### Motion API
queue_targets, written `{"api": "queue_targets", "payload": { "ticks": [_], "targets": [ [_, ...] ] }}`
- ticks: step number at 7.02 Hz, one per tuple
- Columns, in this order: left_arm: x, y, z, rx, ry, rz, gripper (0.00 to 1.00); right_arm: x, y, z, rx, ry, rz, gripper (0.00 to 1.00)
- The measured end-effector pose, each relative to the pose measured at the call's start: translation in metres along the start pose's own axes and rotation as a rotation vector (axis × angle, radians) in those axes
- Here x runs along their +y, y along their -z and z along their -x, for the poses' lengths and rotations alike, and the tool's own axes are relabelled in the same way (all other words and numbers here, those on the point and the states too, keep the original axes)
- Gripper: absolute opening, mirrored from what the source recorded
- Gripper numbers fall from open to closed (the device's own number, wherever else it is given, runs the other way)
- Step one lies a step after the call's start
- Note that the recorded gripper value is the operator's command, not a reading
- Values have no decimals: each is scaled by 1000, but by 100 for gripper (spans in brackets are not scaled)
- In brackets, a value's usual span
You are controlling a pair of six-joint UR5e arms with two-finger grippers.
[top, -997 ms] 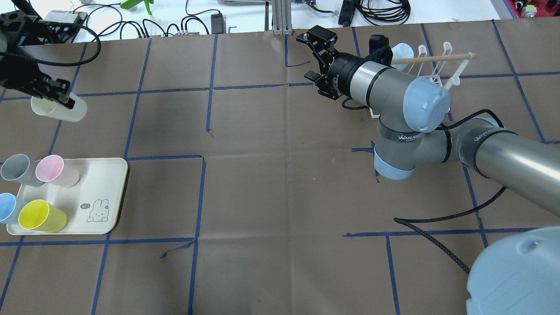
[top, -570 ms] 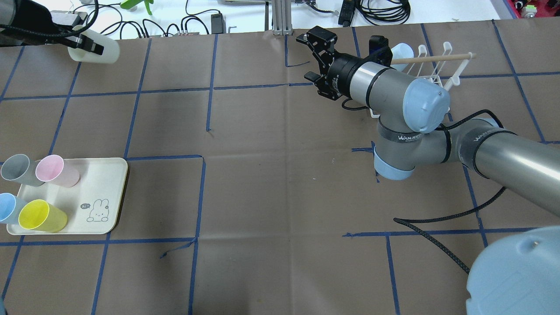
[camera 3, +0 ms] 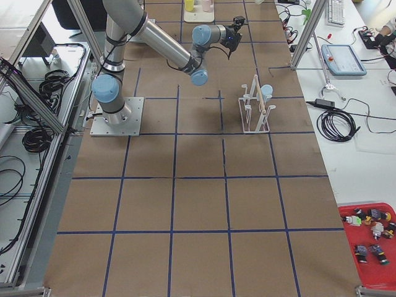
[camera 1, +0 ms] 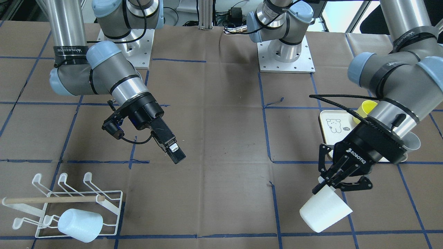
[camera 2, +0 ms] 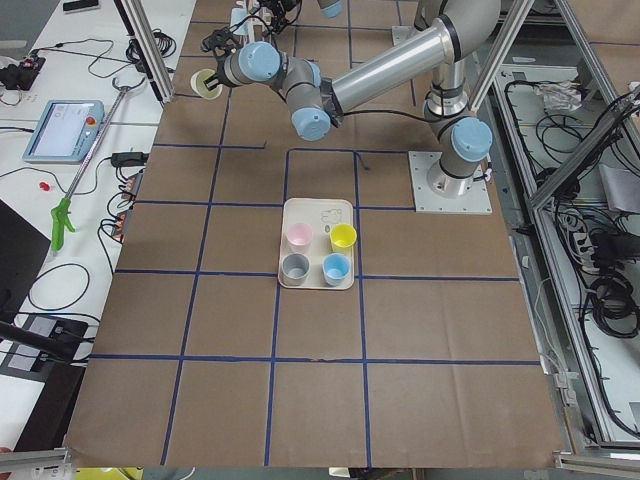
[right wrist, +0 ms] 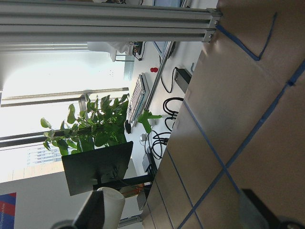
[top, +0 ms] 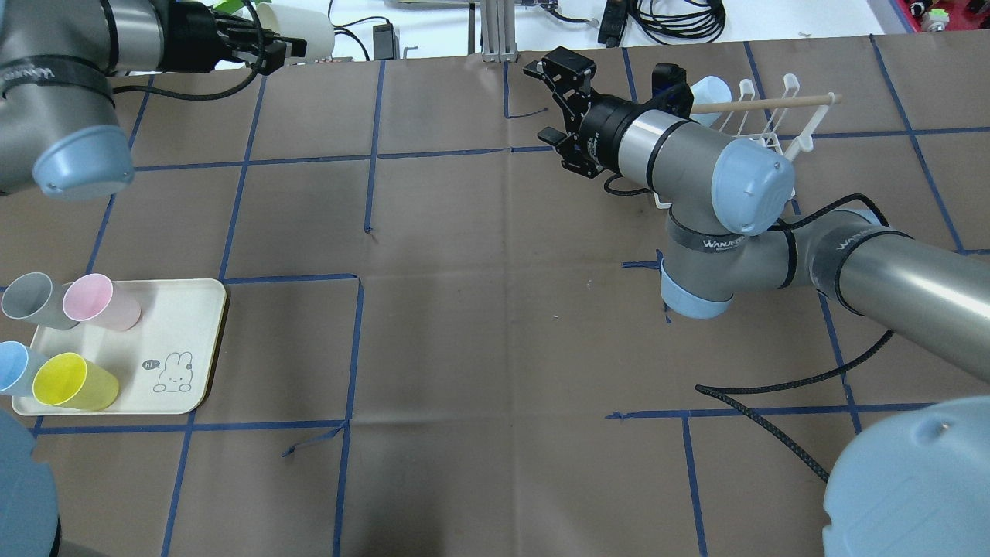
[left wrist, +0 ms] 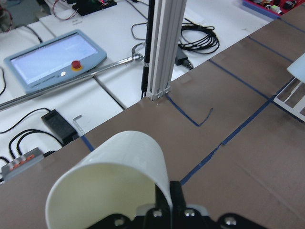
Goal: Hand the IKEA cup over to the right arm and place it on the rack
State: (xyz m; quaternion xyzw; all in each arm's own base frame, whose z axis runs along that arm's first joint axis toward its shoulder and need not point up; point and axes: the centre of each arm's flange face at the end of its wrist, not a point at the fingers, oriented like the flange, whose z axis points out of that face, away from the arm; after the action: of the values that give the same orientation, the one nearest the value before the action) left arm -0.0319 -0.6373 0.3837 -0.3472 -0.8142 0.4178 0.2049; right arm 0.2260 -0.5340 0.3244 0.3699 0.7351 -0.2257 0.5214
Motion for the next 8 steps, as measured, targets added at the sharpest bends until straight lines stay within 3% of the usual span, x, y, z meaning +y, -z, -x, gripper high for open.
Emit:
{"api": "queue_targets", "payload": {
  "ticks": [2, 4, 6, 8],
  "targets": [
    [33, -20, -37, 43, -17, -111, 0, 2, 0, -8, 12, -7, 7, 100],
    [45, -32, -64, 54, 48, -183, 0, 3, -1, -16, 23, -15, 11, 100],
    [58, -42, -107, 58, 138, -229, 0, 6, 4, -21, 5, -18, 3, 100],
    [60, -43, -130, 49, 172, -245, 0, 11, 12, -23, -40, -84, -8, 99]
  ]
}}
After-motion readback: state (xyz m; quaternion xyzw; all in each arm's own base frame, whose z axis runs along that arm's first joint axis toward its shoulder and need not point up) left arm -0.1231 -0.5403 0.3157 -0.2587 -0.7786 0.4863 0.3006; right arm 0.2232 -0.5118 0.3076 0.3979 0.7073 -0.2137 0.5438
